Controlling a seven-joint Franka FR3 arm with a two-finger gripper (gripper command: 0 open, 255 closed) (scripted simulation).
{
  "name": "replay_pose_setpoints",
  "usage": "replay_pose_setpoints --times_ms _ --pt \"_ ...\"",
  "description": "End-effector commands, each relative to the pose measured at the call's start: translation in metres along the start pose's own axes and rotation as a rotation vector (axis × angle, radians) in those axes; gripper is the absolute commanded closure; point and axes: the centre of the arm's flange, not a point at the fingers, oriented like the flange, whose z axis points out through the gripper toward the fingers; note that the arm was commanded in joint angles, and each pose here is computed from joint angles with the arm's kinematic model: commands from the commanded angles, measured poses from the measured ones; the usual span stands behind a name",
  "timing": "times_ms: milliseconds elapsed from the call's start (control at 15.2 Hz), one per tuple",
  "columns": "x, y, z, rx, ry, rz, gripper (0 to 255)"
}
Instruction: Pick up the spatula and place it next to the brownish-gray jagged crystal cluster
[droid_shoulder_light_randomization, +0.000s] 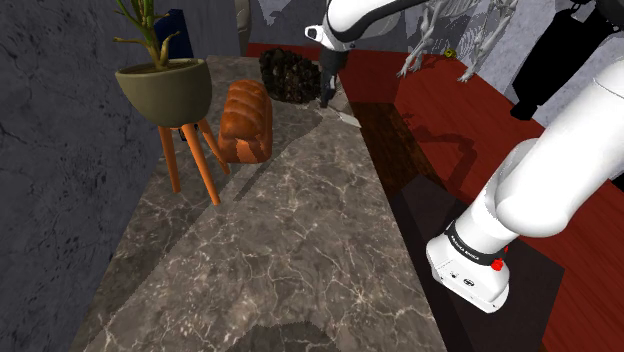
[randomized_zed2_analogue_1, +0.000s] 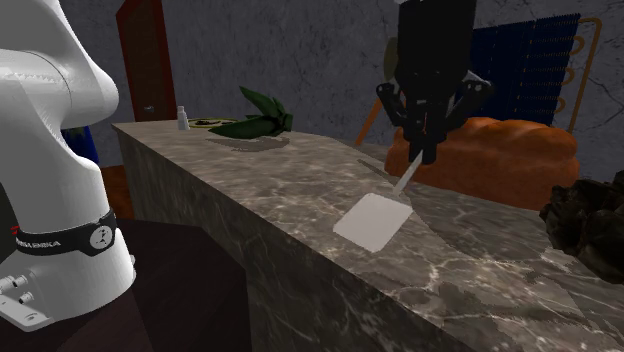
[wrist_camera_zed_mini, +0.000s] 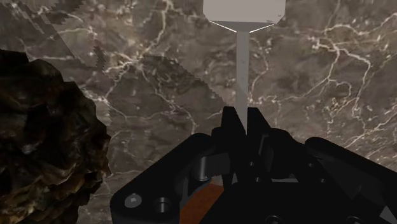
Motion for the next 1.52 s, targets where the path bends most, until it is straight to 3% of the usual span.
replay_pose_setpoints --times_ms 0,792,1254,1320,1452 --pt "0.0 0.001 0.011 0.0 0.0 0.0 255" --pt "-0.004 0.001 0.073 0.0 0.0 0.0 255" --pt "-0.004 0.001 0.073 0.0 0.0 0.0 255" --pt "-0.004 0.001 0.073 0.0 0.0 0.0 0" --pt "-0.004 0.001 0.073 0.0 0.0 0.0 0"
